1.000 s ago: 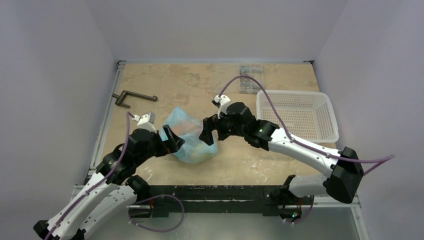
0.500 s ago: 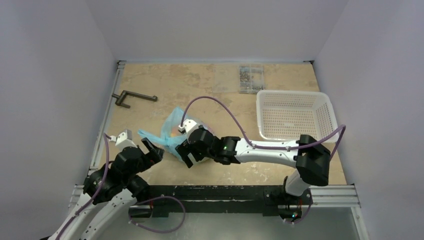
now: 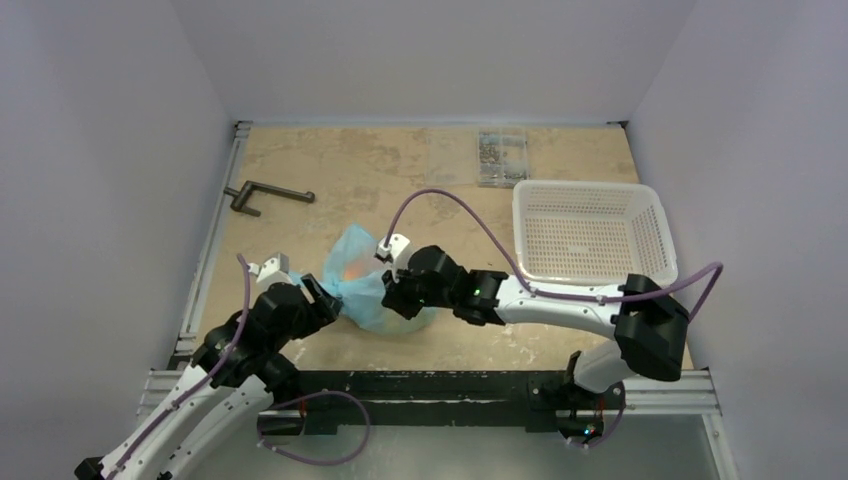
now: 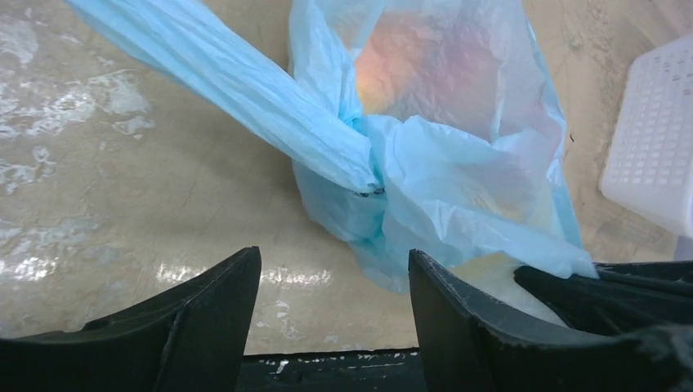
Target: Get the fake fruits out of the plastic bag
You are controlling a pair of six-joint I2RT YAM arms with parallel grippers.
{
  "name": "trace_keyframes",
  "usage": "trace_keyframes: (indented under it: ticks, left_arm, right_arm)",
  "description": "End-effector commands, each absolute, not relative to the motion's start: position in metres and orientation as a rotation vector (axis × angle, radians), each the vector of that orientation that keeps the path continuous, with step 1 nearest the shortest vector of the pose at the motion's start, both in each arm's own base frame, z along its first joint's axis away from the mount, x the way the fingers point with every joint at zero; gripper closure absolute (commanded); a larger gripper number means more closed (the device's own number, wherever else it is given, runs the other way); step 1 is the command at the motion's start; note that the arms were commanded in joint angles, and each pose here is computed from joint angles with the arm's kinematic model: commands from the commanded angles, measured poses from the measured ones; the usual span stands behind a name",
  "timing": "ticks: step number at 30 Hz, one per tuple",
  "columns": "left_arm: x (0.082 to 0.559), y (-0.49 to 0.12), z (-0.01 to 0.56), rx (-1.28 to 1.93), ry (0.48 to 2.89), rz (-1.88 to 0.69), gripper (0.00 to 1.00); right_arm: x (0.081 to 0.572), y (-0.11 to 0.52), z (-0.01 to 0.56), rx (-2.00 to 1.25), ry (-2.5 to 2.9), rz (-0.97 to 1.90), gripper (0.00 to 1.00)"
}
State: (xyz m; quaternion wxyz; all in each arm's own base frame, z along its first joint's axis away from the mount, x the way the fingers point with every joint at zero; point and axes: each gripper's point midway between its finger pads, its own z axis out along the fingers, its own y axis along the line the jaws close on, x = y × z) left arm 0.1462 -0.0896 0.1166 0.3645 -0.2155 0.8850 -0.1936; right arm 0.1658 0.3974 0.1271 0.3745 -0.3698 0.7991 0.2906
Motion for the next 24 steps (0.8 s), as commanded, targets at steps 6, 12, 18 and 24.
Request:
trace_keyframes:
  ticks: [6,12,18,24]
  left_arm:
    - [0.156,-0.126,0.128,-0.455,2.195,-0.747,0.42]
    - [0.158,-0.129,0.127,-0.447,2.195,-0.755,0.42]
    - [0.165,-0.131,0.127,-0.42,2.227,-0.698,0.53]
    - [0.162,-0.145,0.122,-0.406,2.248,-0.78,0.63]
  right_arm:
    - [0.142,0.395,0.19,-1.071,1.897,1.392,1.0]
    - [0.154,0.379,0.188,-1.035,1.91,1.441,1.0]
    - [0.161,0.372,0.188,-1.002,1.918,1.433,1.0]
    - [0.166,0.371,0.188,-0.979,1.933,1.408,1.0]
